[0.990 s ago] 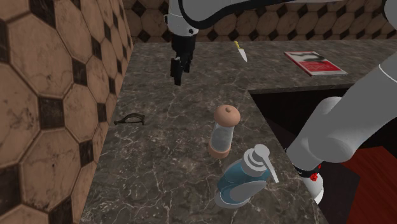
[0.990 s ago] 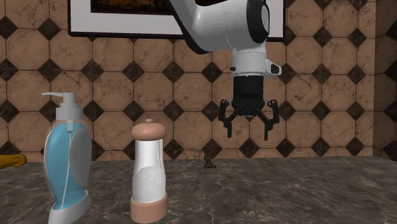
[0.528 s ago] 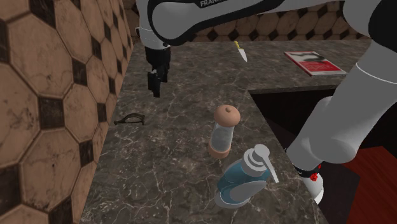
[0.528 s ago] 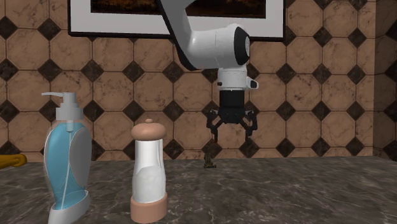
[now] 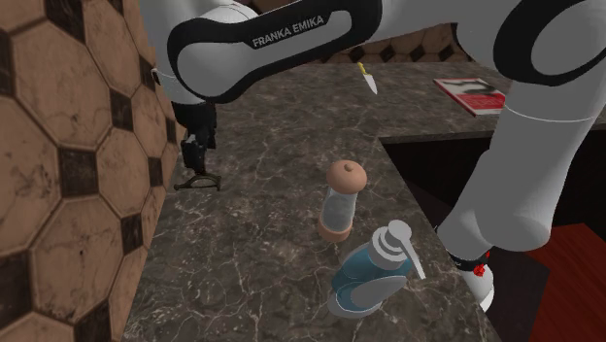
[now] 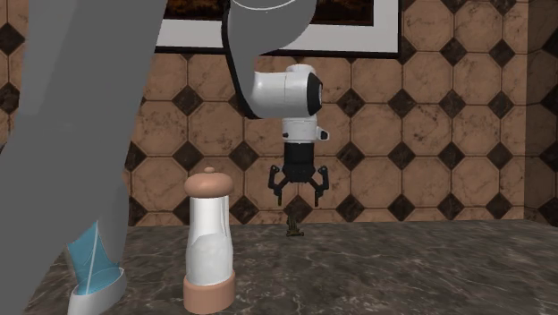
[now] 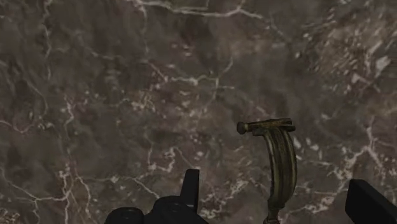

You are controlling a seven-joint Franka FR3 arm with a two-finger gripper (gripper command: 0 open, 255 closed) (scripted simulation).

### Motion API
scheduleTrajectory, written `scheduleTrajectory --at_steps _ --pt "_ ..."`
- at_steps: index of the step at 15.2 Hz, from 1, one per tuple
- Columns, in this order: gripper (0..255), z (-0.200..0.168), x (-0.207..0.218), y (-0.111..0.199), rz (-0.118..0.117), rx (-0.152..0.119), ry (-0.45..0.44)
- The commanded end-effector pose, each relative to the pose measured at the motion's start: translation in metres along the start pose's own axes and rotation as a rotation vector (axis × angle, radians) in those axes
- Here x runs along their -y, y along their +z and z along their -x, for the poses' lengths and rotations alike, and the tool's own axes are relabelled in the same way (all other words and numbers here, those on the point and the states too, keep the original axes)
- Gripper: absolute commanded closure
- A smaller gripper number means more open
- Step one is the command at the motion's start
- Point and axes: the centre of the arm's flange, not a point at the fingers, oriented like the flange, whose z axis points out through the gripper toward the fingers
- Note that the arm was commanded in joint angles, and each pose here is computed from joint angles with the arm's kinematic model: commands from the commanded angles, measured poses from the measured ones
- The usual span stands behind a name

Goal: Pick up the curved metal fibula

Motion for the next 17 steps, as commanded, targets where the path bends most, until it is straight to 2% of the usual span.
scheduleTrajectory --at_steps 1,9,11,12,17 --pt "0 -0.021 0.015 0.009 -0.002 -0.002 -0.042" --pt "0 -0.022 0.017 0.05 -0.002 -0.002 -0.05" --pt "0 -0.021 0.017 0.05 -0.002 -0.002 -0.05" --pt "255 -0.022 0.017 0.05 -0.002 -0.002 -0.05" --pt "255 -0.022 0.018 0.051 -0.002 -0.002 -0.05"
